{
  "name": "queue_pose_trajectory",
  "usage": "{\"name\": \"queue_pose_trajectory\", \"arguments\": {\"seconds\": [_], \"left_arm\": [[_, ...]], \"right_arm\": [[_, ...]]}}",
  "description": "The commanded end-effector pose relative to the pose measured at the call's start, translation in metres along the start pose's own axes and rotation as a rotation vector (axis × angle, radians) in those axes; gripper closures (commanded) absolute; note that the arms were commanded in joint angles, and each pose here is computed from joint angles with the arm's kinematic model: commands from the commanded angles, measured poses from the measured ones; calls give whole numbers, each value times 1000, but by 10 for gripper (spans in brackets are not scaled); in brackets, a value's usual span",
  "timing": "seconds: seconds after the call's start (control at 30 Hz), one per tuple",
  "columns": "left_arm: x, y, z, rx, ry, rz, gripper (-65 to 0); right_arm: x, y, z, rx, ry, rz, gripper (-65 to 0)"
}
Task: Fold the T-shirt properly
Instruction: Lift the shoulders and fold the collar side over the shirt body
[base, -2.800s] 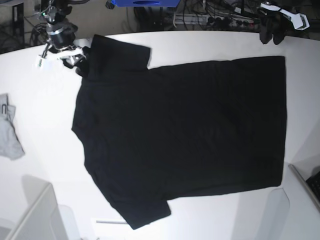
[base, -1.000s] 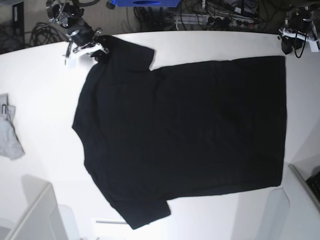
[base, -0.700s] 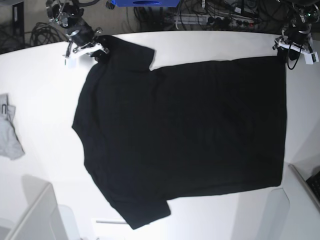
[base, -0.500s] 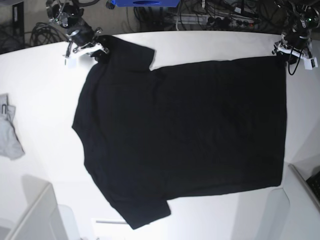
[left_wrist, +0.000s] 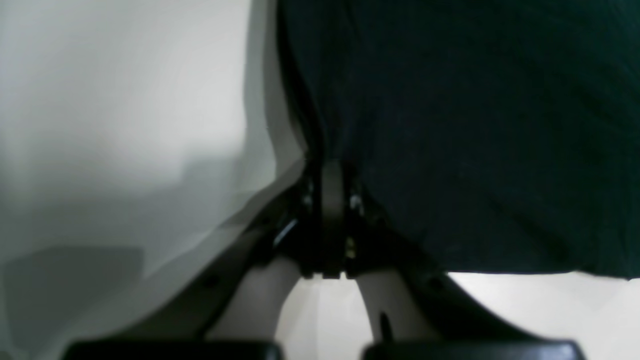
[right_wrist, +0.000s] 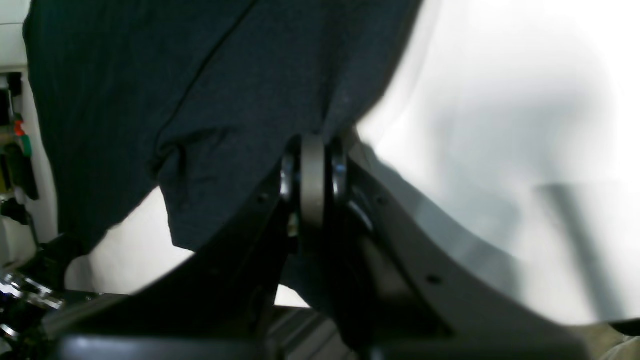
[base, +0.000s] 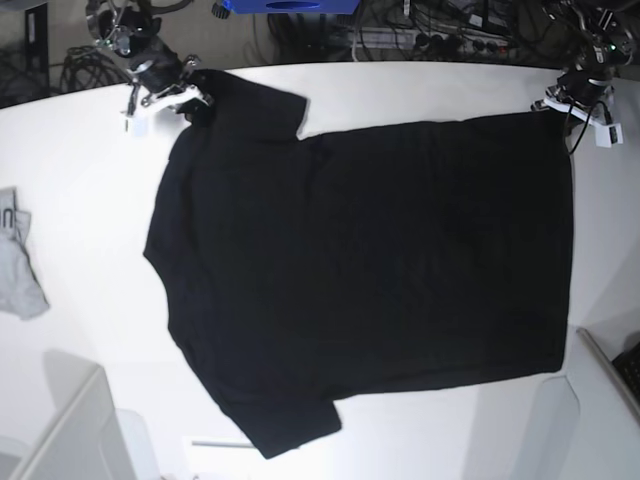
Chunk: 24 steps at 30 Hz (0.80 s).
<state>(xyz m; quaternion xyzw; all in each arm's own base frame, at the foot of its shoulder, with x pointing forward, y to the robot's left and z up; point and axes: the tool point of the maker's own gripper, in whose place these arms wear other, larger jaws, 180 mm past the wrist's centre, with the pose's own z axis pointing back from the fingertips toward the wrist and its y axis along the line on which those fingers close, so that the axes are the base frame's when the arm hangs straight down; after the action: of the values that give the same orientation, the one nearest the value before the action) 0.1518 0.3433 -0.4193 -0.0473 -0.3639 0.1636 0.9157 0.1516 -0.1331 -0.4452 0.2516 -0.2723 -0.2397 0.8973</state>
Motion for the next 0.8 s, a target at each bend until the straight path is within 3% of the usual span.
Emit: {"name": "queue_pose_trajectory", "arguments": {"seconds": [0.0, 0.27, 0.43, 0.77], "left_arm": [[7, 3, 8, 6, -9, -40, 0], [12, 3, 25, 25, -10, -112, 0], [5, 7, 32, 45, 19, -140, 0], [-7, 9, 53, 70, 61, -201, 0]], "right_arm": [[-2, -10, 4, -42, 17, 15, 0], [-9, -9, 12, -41, 25, 20, 0], [-7, 2, 30, -23, -30, 34, 0], [-25, 11, 54, -15, -6, 37, 0]]}}
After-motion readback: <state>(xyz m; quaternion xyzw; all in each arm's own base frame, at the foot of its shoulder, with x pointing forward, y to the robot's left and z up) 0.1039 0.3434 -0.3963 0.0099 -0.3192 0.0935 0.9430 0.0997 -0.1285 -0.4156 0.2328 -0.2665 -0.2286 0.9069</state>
